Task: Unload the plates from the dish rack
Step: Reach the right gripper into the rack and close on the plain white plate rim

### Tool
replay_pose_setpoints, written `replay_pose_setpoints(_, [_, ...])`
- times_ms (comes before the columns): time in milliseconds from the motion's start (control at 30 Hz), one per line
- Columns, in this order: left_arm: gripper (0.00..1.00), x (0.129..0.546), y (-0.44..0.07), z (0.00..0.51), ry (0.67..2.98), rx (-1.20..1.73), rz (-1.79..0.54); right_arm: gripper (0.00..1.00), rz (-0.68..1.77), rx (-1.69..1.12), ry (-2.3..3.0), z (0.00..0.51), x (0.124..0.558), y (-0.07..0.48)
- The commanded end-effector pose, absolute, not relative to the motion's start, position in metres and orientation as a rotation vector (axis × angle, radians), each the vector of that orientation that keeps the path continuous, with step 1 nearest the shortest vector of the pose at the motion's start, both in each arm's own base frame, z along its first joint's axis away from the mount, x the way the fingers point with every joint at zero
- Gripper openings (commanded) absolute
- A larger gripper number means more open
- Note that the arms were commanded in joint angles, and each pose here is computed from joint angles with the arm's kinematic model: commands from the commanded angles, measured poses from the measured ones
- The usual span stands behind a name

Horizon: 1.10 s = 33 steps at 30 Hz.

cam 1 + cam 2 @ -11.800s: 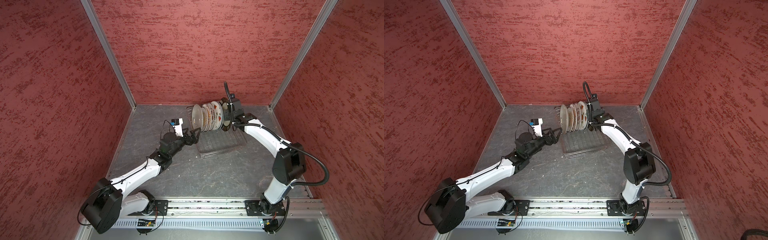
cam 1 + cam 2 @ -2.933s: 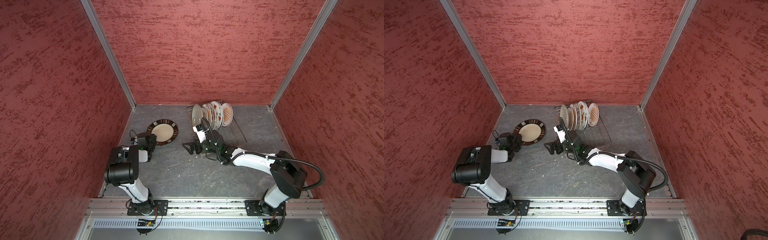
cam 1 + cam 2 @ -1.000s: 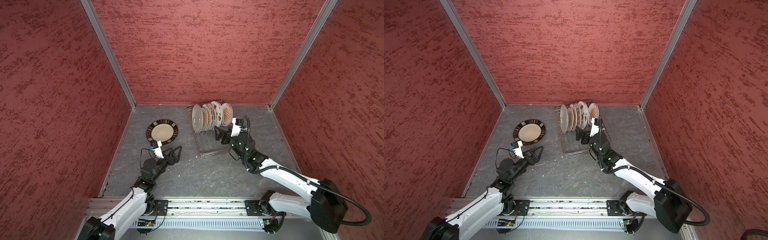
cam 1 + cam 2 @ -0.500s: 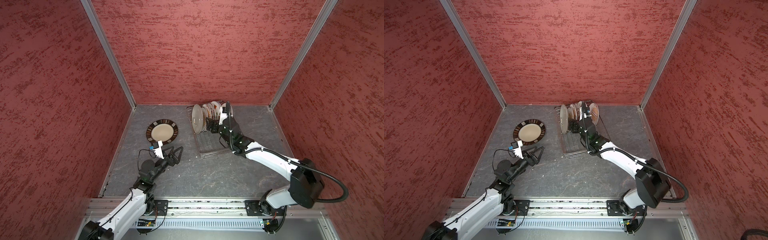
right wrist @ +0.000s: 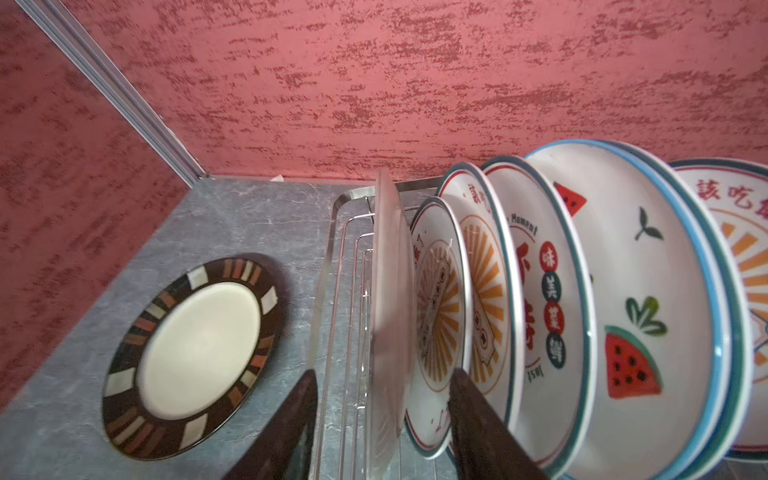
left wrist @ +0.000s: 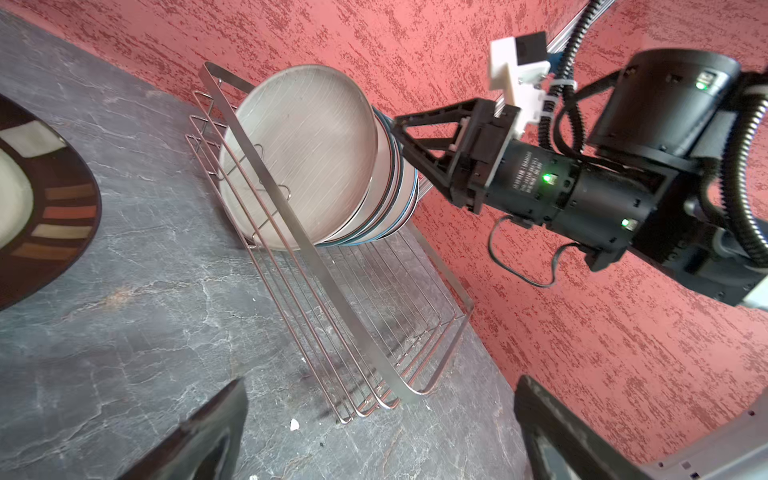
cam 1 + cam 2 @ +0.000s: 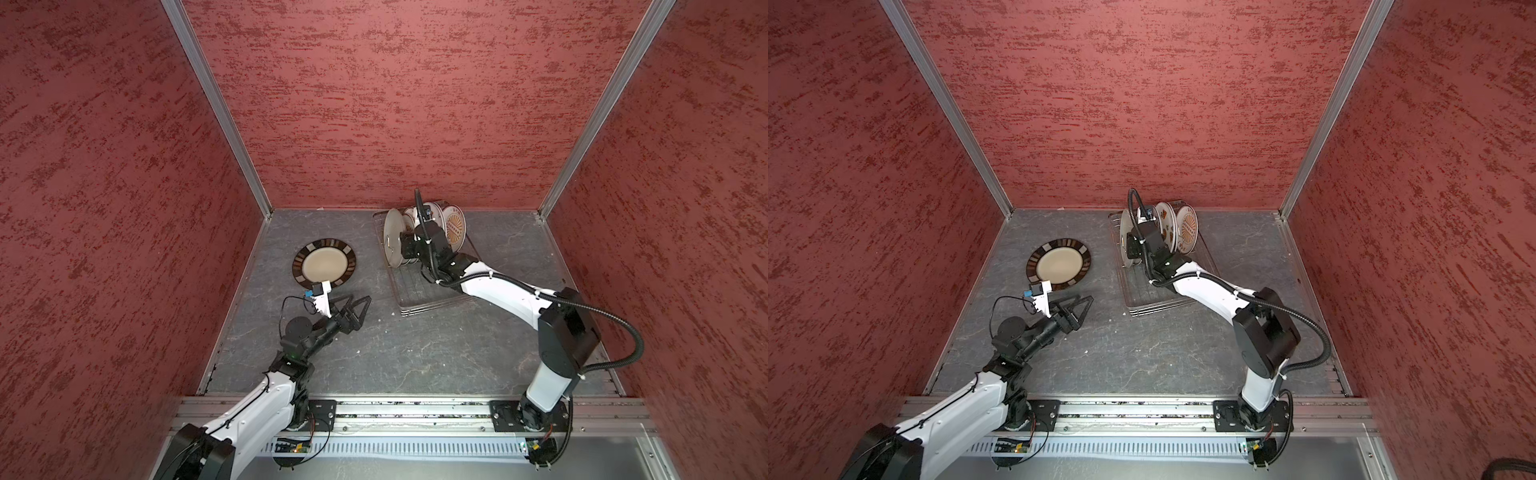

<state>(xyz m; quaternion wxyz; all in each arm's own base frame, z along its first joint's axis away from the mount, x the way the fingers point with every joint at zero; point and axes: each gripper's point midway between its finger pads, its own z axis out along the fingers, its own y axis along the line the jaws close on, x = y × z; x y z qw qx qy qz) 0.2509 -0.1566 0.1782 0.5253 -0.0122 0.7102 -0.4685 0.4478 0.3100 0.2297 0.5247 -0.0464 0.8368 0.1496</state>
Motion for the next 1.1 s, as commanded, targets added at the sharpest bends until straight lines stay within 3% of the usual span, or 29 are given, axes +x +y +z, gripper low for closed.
replay_pose_setpoints(0, [0.99, 0.253, -0.154, 0.186, 1.687, -0.035, -1.104, 0.45, 0.218, -0.081, 2.013, 0.228, 0.455, 0.303])
replay_pose_setpoints(467, [1.0, 0.254, -0.153, 0.183, 1.69, -0.047, -1.09, 0.28, 0.021, -0.065, 2.057, 0.196, 0.479, 0.311])
replay_pose_setpoints(933, [0.99, 0.247, -0.158, 0.187, 1.675, -0.018, -1.129, 0.25, -0.131, -0.045, 2.083, 0.174, 0.491, 0.31])
replay_pose_setpoints(1067, [0.99, 0.245, -0.159, 0.189, 1.671, -0.013, -1.142, 0.17, -0.134, -0.03, 2.064, 0.178, 0.493, 0.309])
